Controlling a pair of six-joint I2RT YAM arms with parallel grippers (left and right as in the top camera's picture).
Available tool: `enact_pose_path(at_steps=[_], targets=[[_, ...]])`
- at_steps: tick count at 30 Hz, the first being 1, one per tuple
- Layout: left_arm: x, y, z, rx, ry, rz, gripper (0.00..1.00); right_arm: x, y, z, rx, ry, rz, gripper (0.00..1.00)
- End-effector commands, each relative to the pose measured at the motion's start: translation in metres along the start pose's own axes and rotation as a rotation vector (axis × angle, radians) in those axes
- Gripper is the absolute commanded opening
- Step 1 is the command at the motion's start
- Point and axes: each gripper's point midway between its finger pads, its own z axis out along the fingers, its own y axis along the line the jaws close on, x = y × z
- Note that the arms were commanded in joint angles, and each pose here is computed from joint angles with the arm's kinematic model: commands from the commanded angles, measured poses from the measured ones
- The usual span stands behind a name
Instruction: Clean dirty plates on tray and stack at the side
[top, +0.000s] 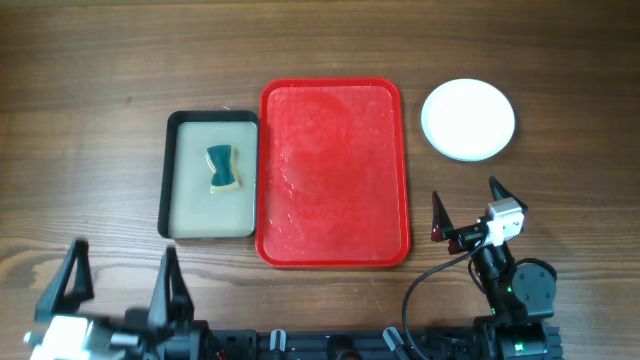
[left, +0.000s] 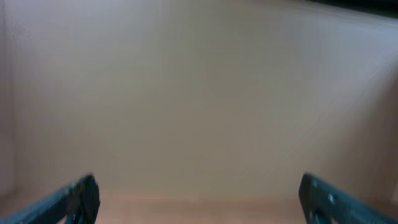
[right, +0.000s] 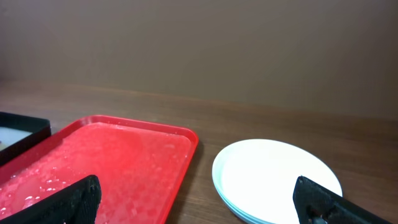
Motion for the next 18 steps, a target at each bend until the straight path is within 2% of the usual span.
enact_pose_path(at_steps=[1,8,12,18], targets=[[0.024,-0.008,0.029,0.079,-0.048,0.007,1.00,-0.001,-0.003,0.000,0.018,-0.005,0.004,1.00],[0.087,0.000,0.065,0.115,-0.187,-0.063,1.00,-0.001,-0.003,0.000,0.018,-0.005,0.004,1.00],[0.128,0.008,0.071,0.094,-0.124,-0.065,1.00,-0.001,-0.003,0.000,0.018,-0.004,0.004,1.00],[0.170,0.020,0.074,0.055,-0.036,-0.065,1.00,-0.001,-0.003,0.000,0.018,-0.004,0.004,1.00]])
